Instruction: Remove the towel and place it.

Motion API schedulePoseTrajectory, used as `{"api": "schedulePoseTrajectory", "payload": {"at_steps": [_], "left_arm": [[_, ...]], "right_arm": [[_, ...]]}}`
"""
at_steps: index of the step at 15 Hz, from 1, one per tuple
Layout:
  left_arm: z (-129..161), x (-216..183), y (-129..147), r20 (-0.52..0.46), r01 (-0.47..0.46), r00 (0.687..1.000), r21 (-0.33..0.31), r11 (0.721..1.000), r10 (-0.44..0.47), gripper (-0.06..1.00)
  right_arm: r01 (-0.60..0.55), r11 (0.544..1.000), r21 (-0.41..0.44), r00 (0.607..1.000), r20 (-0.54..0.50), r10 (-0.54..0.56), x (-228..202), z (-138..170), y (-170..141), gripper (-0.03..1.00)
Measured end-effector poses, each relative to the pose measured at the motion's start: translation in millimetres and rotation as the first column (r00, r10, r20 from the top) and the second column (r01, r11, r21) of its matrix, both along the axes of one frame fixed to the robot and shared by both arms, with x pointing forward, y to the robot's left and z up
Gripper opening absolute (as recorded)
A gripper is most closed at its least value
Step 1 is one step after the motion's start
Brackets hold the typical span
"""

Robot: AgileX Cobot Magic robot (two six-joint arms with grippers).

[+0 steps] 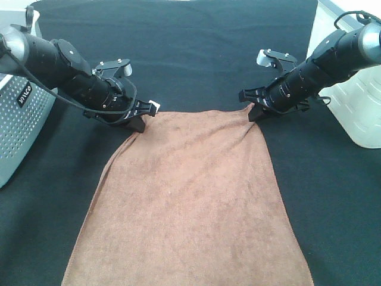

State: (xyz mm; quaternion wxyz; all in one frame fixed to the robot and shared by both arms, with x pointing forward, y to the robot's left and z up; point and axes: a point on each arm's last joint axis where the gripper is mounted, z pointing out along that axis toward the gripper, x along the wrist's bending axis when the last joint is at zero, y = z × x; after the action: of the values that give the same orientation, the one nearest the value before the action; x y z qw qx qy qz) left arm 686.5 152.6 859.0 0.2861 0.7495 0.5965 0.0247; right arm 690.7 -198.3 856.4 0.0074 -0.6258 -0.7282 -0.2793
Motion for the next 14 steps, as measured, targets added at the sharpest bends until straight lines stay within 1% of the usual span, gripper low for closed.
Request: {"api": "schedulePoseTrajectory", "payload": {"at_steps": [4,7,10,12,14], "left_arm": [[15,5,3,0.08,-0.012,0.997,0.023,1.0,0.01,0.0],[16,8,4,0.115,-0.028,0.993,0.032,0.999,0.025,0.0],[20,13,6,0.172,-0.058,0.984,0.039,0.998,0.051,0.0],[33,24,4,0.236,-0.057,0.971,0.039,0.998,0.046,0.0],[52,37,3,0.321,-0.067,0.946,0.034,0.997,0.052,0.0]], "right_arm": [[0.042,0.999,0.022,0.999,0.016,-0.043,3,1,0,0.01],[0.079,0.997,0.013,0.994,0.08,-0.08,8,11,-2,0.01],[0.08,0.997,0.012,0.988,0.135,-0.081,17,23,-1,0.01],[0.082,0.996,0.018,0.977,0.194,-0.084,28,37,0,0.01],[0.073,0.997,0.011,0.96,0.27,-0.074,40,57,0,0.01]]}}
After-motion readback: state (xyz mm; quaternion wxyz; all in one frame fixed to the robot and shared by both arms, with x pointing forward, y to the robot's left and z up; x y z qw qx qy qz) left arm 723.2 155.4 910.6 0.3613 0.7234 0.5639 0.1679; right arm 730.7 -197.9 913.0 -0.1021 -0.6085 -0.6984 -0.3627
